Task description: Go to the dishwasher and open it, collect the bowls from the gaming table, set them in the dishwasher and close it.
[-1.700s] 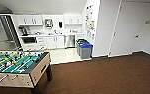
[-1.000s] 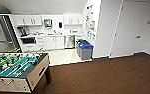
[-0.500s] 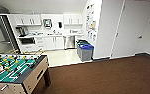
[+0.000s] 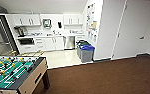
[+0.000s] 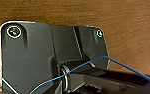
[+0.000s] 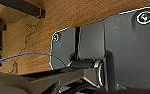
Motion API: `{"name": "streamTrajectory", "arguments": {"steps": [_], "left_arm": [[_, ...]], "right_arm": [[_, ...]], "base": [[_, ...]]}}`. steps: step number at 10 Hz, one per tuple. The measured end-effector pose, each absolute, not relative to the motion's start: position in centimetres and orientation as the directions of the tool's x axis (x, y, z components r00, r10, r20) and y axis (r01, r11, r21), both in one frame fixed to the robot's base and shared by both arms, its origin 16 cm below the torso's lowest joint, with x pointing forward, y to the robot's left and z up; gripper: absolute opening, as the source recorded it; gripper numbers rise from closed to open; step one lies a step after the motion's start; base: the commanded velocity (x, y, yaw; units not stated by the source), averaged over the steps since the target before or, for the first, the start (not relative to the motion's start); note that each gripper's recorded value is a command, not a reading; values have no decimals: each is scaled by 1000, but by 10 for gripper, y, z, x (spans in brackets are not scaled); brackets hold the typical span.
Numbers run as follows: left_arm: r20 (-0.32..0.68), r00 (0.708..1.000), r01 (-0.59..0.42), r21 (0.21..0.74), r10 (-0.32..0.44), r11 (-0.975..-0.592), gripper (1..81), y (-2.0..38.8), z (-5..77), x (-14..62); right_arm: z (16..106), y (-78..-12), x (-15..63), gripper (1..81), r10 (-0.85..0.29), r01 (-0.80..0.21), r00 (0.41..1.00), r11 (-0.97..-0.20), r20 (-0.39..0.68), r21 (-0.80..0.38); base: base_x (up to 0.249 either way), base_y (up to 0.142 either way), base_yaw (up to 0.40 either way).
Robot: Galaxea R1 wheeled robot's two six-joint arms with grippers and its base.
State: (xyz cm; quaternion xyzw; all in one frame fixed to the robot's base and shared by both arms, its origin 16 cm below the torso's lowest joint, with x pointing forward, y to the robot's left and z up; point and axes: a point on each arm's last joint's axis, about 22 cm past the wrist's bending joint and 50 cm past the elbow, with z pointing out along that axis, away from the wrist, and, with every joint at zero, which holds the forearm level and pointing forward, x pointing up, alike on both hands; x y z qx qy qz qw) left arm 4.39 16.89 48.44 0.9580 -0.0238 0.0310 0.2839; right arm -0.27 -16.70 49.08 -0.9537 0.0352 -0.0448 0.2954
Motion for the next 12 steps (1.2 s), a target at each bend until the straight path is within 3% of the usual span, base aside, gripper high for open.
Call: {"name": "streamTrajectory", "arguments": {"steps": [8,12], "left_arm": [[73,997,-62,543,-27,-837,811,169,485,45],[72,997,-62,543,-27,-838,811,170,485,44]], "right_arm": [[491,-162,0,811,-94,-40,993,-820,66,-570],[491,-159,0,811,-95,-40,993,-818,65,-574]], "base": [[154,83,0],[134,0,0]]}}
